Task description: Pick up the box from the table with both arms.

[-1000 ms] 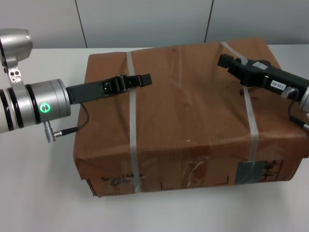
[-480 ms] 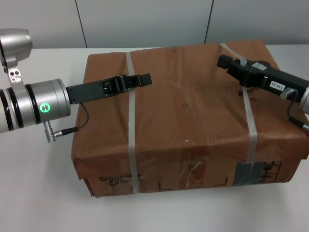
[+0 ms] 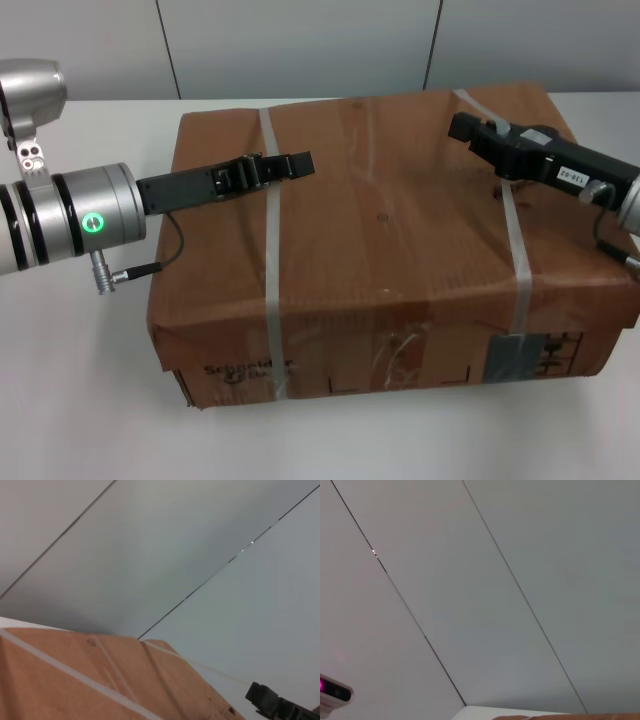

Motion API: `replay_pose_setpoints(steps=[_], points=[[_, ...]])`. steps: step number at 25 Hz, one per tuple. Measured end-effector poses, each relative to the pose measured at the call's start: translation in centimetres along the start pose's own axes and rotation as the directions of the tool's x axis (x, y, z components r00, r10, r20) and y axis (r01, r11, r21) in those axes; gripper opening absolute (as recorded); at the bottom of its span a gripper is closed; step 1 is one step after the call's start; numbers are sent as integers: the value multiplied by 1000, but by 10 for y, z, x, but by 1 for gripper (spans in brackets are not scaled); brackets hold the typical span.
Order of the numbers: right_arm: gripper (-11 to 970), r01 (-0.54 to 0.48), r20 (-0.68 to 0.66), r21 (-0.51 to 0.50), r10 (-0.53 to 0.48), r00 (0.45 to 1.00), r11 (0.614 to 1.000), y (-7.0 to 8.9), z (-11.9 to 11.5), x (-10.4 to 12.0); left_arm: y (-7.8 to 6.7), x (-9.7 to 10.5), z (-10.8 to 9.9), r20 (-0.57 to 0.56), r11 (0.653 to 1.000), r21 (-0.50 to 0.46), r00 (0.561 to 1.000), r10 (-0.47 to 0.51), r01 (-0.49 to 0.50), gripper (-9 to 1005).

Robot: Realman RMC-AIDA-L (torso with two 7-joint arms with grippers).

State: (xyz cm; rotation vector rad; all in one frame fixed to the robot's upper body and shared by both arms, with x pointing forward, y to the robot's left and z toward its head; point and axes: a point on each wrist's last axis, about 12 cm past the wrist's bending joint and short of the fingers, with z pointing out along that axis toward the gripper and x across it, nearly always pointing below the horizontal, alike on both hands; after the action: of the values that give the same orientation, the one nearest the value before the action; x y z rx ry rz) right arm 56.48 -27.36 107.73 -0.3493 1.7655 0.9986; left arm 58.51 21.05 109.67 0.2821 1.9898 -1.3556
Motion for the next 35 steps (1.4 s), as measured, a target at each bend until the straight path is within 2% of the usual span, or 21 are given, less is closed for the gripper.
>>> replay_pose_setpoints(steps=[35], points=[[69, -1, 0, -1, 1, 1000, 1000, 0, 1, 0, -1, -2, 0, 13, 1000, 7, 1000, 1, -1, 64]])
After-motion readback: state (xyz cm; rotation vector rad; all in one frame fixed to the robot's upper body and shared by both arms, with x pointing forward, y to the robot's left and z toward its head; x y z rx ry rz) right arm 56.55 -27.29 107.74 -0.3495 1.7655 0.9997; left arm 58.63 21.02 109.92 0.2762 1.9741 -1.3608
